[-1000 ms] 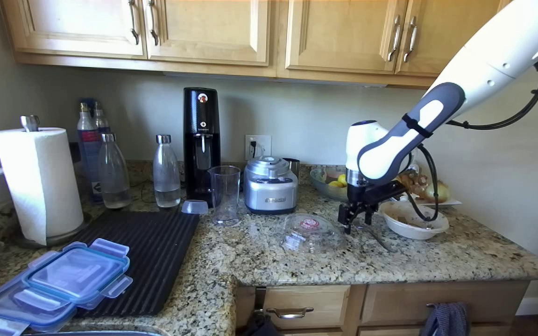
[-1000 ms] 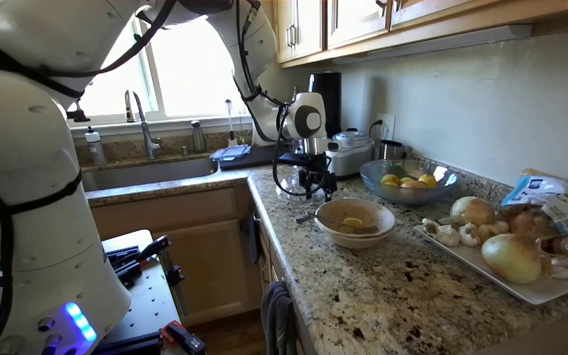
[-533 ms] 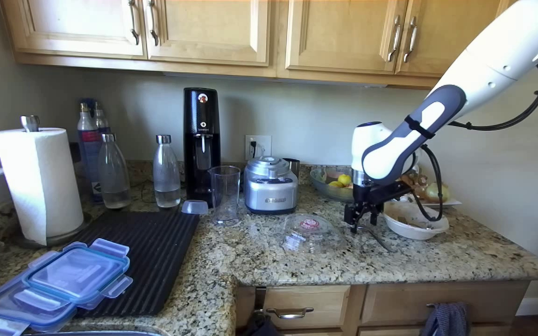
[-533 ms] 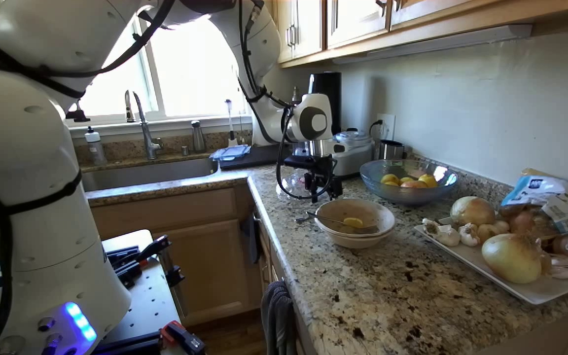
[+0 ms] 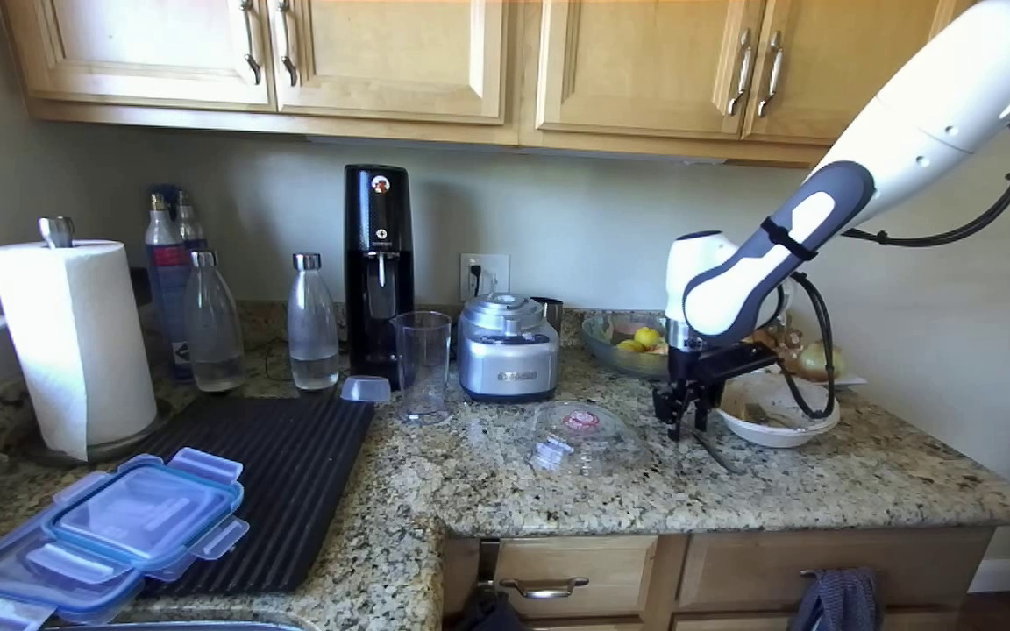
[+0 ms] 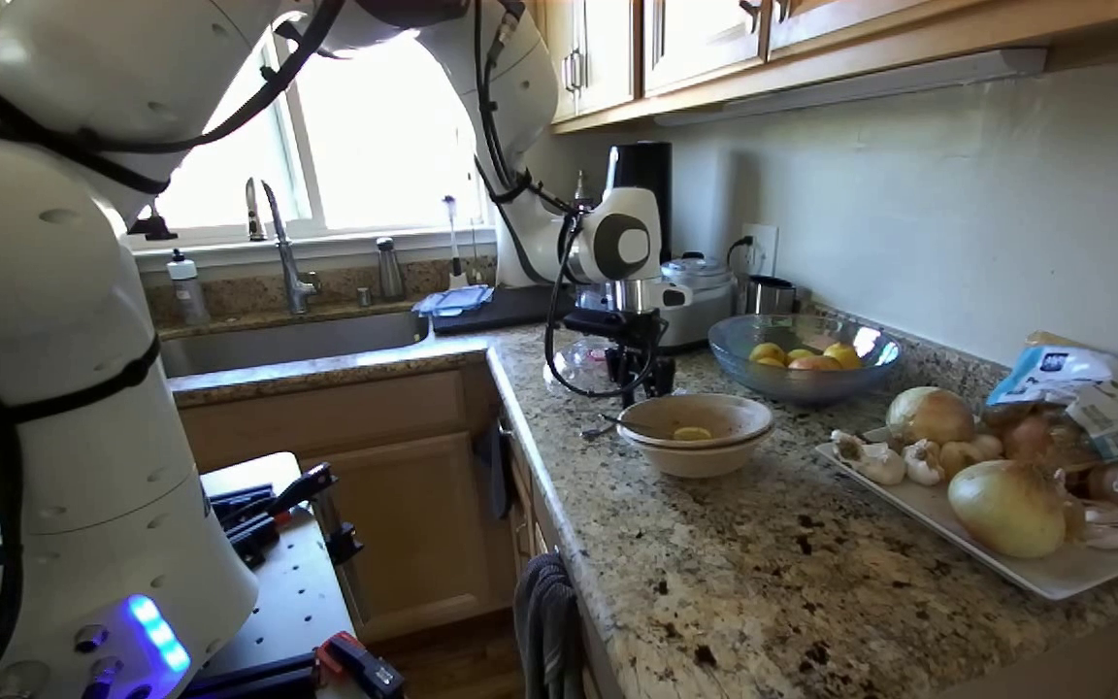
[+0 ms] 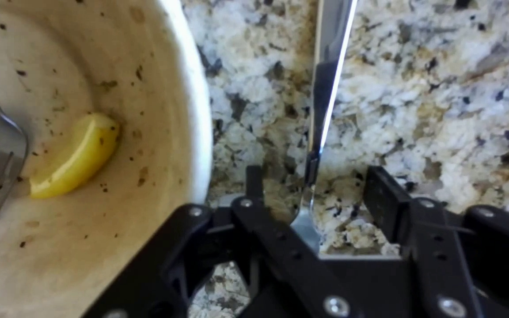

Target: Put the bowl on the right on top of the bowl on the left, place the silver forks in the topmost bowl

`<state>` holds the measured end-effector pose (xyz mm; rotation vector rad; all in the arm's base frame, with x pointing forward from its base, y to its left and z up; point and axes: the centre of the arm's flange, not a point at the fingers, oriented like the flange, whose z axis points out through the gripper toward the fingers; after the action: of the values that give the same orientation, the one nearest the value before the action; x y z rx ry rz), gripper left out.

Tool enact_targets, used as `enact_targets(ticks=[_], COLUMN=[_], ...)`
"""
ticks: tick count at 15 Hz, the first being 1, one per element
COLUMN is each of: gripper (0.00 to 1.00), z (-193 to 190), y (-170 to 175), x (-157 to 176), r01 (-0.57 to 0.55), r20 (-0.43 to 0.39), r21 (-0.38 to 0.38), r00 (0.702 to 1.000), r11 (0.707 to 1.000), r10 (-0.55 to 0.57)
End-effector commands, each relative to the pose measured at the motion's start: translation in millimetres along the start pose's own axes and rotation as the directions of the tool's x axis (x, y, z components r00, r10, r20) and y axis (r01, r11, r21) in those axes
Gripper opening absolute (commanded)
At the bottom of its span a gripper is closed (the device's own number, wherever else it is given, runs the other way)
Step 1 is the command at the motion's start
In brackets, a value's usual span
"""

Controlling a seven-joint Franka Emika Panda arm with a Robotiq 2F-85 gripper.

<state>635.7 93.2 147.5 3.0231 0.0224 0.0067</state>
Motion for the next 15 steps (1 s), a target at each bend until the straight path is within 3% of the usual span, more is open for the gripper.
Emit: enact_targets(ticks=[1, 4, 6, 8, 11, 15], gripper=[0.31, 0.11, 0.07, 0.04, 0.09, 0.08], z=[-0.7, -5.3, -4.2, -1.3, -0.5, -14.1], y=[2.0, 0.9, 3.2, 8.0, 14.0, 10.8], x=[-7.1, -7.8, -8.7, -10.2, -11.2, -14.8], r01=[-0.001, 0.000, -0.002, -0.008, -0.016, -0.014], r20=[-0.006, -0.015, -0.016, -0.010, -0.009, 0.004], r21=[0.025, 0.026, 0.021, 0.012, 0.006, 0.007], r00=[1.000, 1.000, 1.000, 1.000, 1.000, 1.000], r11=[1.000, 1.000, 1.000, 1.000, 1.000, 1.000], r10=[0.001, 0.001, 0.002, 0.008, 0.016, 0.014])
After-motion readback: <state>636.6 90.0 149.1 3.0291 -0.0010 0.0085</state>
